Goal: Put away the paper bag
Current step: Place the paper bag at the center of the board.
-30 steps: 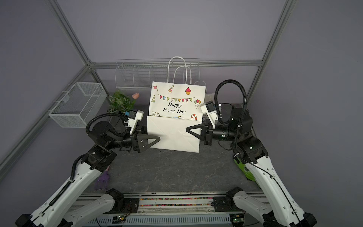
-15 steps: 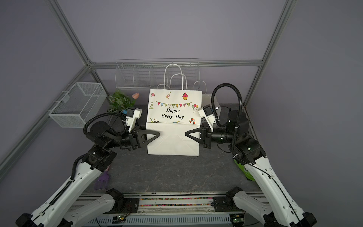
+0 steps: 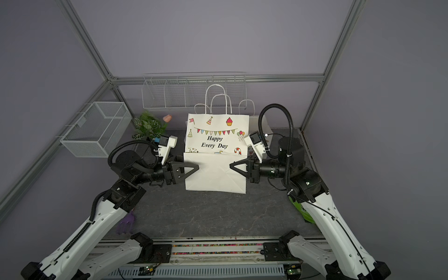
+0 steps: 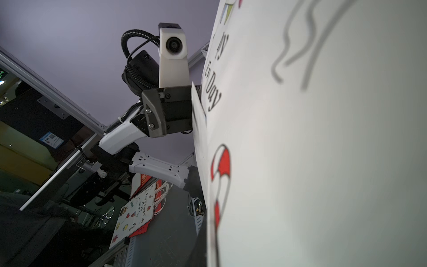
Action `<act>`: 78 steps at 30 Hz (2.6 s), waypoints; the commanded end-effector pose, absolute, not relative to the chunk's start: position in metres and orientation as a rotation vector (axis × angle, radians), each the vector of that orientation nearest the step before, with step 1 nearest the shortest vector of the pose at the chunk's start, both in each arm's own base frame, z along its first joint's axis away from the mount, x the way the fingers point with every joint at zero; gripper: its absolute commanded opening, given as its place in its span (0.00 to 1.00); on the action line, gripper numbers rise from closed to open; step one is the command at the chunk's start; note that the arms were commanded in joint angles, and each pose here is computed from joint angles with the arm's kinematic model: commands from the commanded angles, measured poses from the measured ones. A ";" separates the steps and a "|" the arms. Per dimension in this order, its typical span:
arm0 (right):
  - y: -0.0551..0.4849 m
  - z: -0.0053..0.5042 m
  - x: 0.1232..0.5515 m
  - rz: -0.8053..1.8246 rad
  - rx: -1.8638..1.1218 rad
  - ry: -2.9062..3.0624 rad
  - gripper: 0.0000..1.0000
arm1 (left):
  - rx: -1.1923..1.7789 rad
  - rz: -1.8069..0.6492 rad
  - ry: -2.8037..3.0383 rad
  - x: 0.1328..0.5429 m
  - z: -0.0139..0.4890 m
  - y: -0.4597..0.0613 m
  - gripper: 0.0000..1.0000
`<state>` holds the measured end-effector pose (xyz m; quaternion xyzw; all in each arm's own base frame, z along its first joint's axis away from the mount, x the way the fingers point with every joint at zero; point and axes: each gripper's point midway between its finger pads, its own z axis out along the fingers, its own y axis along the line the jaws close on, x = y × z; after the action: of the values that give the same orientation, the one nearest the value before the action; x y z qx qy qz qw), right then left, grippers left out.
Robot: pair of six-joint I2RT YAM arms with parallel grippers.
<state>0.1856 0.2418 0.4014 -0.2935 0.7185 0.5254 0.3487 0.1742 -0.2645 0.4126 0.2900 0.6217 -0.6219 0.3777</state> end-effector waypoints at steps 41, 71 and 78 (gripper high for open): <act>0.143 0.135 0.187 0.797 -0.229 2.974 0.07 | 0.400 -0.979 1.493 0.181 0.450 -0.173 0.99; 0.087 0.103 0.200 0.304 -0.027 3.176 0.82 | 0.392 -1.001 1.498 0.183 0.437 -0.175 0.98; 0.081 0.121 0.223 0.236 -0.030 3.062 0.84 | 0.363 -1.017 1.579 0.206 0.406 -0.188 1.00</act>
<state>0.2101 0.0854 0.1064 -0.0127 0.9963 0.0854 -0.0057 0.1966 -0.1851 0.4151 0.1662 0.6668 -0.4318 0.5843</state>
